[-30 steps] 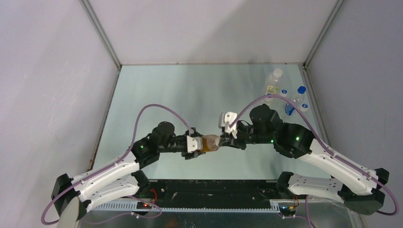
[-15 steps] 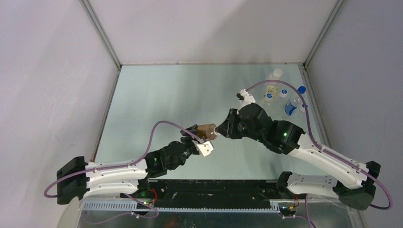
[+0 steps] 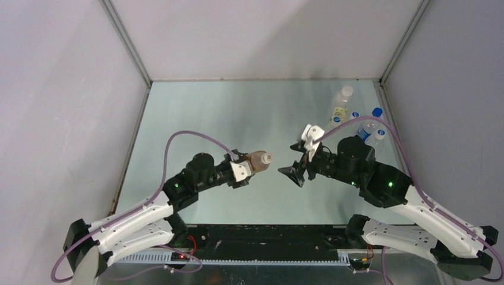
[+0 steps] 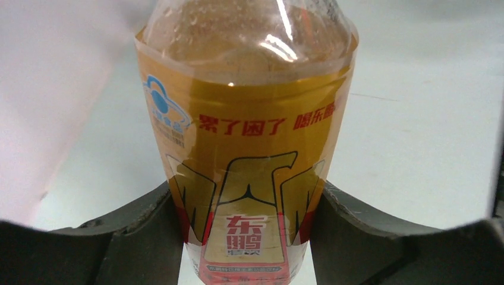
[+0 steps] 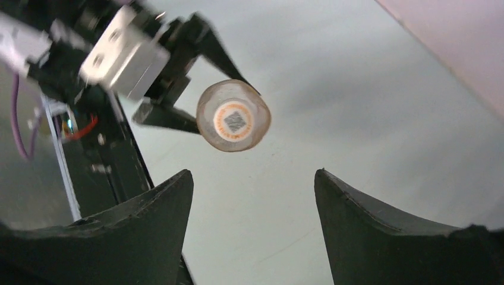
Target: Screw on the bottle caps
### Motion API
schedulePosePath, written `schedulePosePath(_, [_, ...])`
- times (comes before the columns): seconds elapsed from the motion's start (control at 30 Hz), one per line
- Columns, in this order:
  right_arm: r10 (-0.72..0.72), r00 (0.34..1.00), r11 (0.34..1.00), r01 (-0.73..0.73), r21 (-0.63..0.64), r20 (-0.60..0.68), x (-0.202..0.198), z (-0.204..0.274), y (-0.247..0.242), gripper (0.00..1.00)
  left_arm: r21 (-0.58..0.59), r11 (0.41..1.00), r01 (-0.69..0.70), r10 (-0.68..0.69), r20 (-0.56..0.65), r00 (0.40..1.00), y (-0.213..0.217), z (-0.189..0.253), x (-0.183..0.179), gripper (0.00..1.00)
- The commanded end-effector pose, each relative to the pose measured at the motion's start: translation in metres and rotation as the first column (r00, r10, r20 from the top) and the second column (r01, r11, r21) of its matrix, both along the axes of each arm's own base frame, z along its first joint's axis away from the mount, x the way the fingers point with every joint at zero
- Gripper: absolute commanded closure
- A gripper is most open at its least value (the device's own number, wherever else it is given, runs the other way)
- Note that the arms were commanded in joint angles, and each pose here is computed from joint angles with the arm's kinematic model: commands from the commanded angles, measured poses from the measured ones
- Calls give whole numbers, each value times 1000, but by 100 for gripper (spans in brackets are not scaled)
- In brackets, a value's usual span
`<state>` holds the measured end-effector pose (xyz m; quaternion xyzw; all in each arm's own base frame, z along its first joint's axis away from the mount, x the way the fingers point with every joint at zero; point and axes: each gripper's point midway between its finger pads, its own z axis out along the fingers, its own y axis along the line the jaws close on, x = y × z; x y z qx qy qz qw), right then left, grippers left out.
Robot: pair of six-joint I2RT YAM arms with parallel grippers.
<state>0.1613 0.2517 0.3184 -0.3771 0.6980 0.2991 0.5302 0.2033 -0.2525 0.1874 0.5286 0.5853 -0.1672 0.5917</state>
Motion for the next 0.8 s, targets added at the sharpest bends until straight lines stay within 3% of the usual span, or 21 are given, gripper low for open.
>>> schedulePosePath(0.0, [373, 895, 922, -329, -203, 244, -28, -7, 13, 26, -44, 946, 323, -325, -188, 927, -21, 7, -52, 93])
schedulePosePath(0.17, [475, 843, 871, -409, -270, 253, -36, -15, 20, 33, -35, 921, 388, -385, -241, 891, -27, 6, -61, 93])
schedulePosePath(0.4, [517, 825, 845, -447, -295, 228, -38, -22, 27, 44, -7, 907, 420, -406, -274, 872, -29, -1, -63, 93])
schedulePosePath(0.6, [550, 812, 824, -491, -283, 193, -44, -26, 32, 59, -5, 903, 429, -416, -259, 872, -29, 2, -63, 94])
schedulePosePath(0.77, [555, 816, 819, -502, -278, 162, -45, -31, 36, 62, -7, 900, 436, -424, -252, 870, -30, 4, -64, 94])
